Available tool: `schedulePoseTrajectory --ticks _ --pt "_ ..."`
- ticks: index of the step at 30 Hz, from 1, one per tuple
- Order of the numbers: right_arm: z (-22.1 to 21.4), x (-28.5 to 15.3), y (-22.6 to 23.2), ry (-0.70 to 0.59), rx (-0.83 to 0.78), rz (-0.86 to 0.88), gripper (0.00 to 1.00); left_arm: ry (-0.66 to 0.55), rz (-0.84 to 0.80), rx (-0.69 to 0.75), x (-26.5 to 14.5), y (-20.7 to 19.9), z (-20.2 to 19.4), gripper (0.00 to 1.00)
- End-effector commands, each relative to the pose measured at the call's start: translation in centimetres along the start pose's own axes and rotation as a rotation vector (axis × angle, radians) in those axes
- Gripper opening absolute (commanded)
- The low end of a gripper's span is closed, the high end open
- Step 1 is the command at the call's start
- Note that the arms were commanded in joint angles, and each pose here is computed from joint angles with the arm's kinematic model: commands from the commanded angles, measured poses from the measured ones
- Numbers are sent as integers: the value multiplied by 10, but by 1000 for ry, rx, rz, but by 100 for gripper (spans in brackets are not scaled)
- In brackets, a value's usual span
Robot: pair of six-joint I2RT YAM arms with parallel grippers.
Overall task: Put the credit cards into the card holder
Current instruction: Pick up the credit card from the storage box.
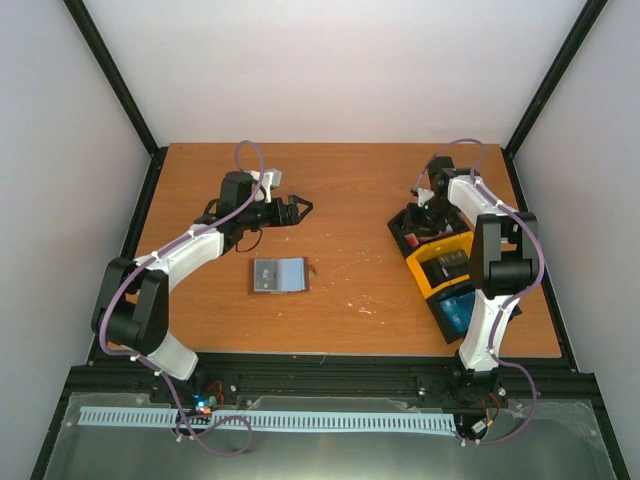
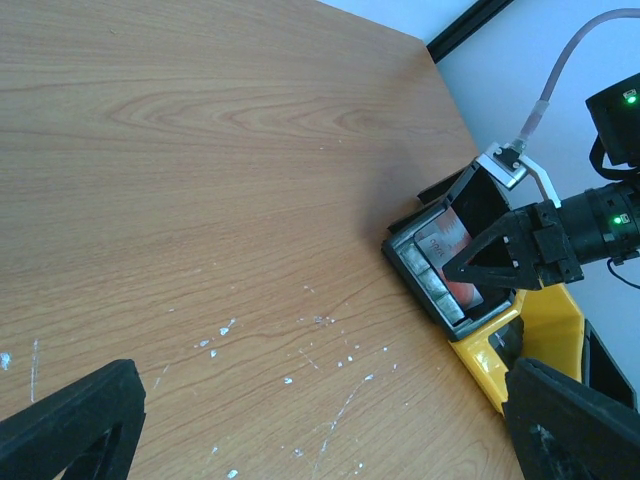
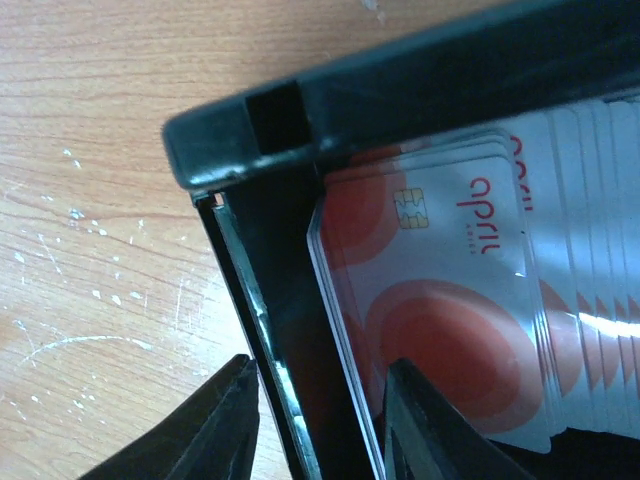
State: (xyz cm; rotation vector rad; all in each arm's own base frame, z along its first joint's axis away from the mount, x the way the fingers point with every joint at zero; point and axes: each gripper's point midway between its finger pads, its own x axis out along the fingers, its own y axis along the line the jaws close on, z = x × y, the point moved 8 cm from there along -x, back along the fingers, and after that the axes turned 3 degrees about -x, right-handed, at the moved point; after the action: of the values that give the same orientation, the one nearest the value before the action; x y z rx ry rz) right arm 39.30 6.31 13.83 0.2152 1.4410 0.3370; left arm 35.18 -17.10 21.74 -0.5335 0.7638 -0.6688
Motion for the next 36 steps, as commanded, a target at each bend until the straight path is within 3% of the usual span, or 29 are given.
schedulePoseTrajectory --ticks 1,8,17,25,36 --pt "-5 0 0 23 -6 -40 34 -5 10 2 0 0 5 99" --pt "2 -3 10 -12 -80 -170 15 -5 9 5 -1 -1 5 99" --pt "4 -41 24 -118 -124 -285 3 -14 17 15 -6 -4 7 99" --pt "-2 -70 38 -178 -127 -243 3 -18 13 26 -10 -8 7 99" --pt "-4 -56 30 -182 -109 -281 3 13 -41 44 -7 -19 1 100"
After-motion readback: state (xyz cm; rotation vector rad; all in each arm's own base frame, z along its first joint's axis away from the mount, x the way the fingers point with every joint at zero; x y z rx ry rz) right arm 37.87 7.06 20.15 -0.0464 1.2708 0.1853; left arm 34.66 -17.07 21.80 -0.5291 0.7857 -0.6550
